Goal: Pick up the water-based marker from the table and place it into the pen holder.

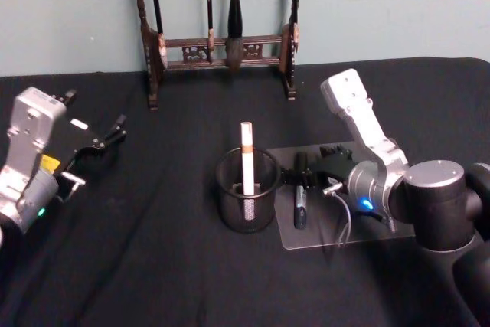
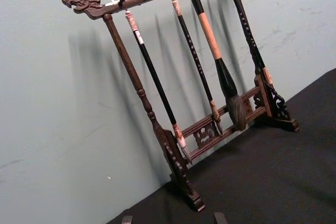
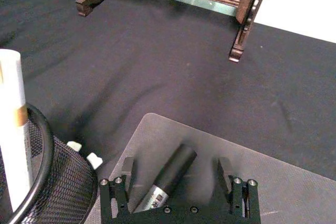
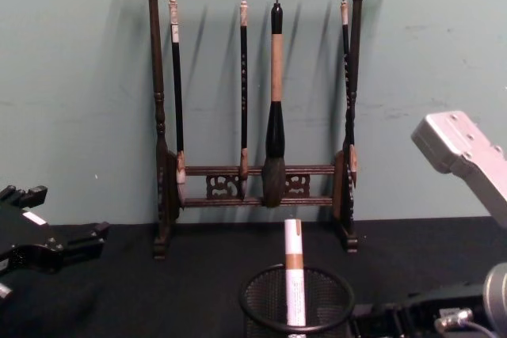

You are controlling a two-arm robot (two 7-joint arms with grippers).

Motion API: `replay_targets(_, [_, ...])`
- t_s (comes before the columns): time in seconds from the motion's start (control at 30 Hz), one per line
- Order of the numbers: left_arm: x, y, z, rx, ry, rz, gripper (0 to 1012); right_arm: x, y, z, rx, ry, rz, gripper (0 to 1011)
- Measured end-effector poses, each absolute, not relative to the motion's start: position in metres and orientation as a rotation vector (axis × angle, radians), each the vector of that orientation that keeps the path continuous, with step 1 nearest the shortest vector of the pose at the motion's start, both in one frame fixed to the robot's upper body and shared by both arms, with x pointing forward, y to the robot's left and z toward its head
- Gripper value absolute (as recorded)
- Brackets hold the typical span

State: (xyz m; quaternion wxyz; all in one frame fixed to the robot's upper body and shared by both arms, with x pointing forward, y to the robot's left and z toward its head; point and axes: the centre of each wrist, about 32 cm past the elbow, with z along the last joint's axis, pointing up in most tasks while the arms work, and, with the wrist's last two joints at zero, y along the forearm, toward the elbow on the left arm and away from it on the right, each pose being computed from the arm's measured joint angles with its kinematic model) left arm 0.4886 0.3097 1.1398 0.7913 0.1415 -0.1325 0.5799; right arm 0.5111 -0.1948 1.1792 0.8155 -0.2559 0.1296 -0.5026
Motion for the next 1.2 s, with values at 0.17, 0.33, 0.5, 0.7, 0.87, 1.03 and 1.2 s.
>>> replay_targets(0.17, [0.4886,0.3096,1.1398,0.304,-0.285,1.248,1001,0.5113,-0.1931,1.1781,-0.551,0.280,-1.070,1003])
replay_targets(0.33, [0.4886,0.3097,1.1398,0.304,-0.285,1.248,1001,0.5110,-0.1929,1.1772,-0.555,0.284,-1.069,1003])
replay_targets(0.5, [0.4886,0.3097,1.1398,0.305,-0.285,1.248,1001,0.5105,-0.1933,1.1757,-0.557,0.291,-1.066,1002])
replay_targets(0.7, [0.4886,0.3097,1.1398,0.304,-0.285,1.248,1001,0.5099,-0.1935,1.1740,-0.559,0.299,-1.061,1003])
replay_targets(0.87, [0.4886,0.3097,1.1398,0.304,-0.285,1.248,1001,0.5095,-0.1929,1.1729,-0.561,0.303,-1.059,1002])
replay_targets(1.03, [0.4886,0.3096,1.1398,0.304,-0.285,1.248,1001,0.5094,-0.1927,1.1718,-0.565,0.305,-1.057,1002])
replay_targets(1.2, [0.4886,0.3096,1.1398,0.304,-0.285,1.248,1001,0.5084,-0.1925,1.1704,-0.571,0.304,-1.058,1003])
